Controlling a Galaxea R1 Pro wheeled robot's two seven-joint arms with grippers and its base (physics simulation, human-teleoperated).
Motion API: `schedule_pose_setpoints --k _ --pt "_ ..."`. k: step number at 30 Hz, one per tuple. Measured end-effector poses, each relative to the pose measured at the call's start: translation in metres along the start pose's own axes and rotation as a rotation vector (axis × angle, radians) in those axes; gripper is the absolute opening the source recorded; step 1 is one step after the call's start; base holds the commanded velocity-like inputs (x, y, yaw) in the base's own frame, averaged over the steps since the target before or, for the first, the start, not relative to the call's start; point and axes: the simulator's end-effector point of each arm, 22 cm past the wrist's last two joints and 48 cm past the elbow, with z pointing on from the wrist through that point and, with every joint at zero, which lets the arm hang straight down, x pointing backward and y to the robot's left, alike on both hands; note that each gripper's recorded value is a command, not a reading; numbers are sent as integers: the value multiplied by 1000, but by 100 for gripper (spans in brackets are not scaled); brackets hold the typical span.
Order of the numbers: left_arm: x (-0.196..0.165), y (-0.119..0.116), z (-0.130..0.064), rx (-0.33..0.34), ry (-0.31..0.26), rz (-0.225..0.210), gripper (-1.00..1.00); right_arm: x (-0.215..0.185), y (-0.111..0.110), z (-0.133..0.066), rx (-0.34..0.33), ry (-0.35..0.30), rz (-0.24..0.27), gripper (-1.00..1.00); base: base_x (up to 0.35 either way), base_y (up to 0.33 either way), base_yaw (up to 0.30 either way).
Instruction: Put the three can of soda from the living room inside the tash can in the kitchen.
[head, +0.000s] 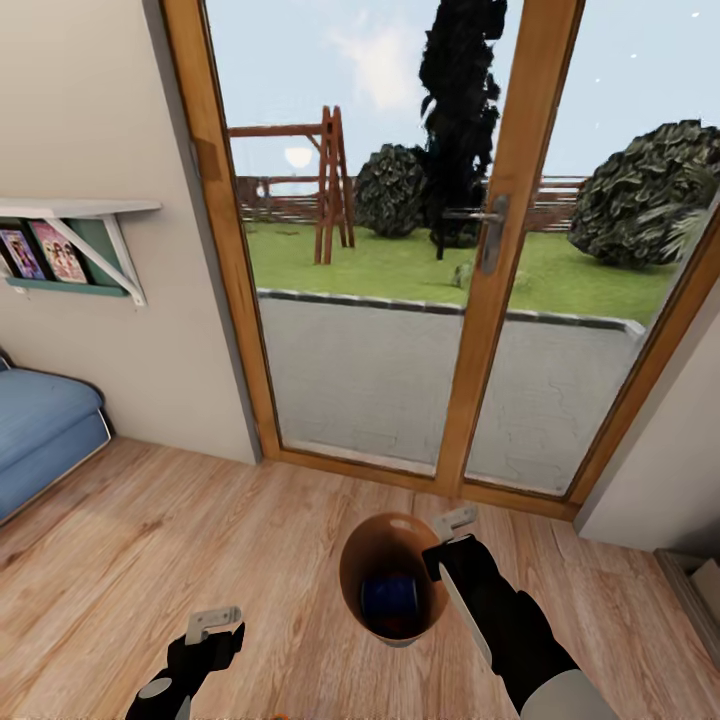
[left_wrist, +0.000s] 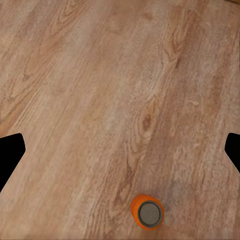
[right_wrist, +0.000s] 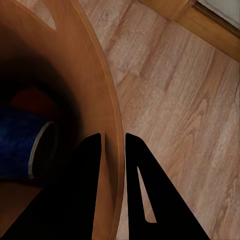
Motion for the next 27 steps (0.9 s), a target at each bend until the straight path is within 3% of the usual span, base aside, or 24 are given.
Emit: schedule_pose_setpoints --k 27 --pt "56 -7 36 8 44 -4 100 42 17 52 -11 42 -4 -100 0 0 0"
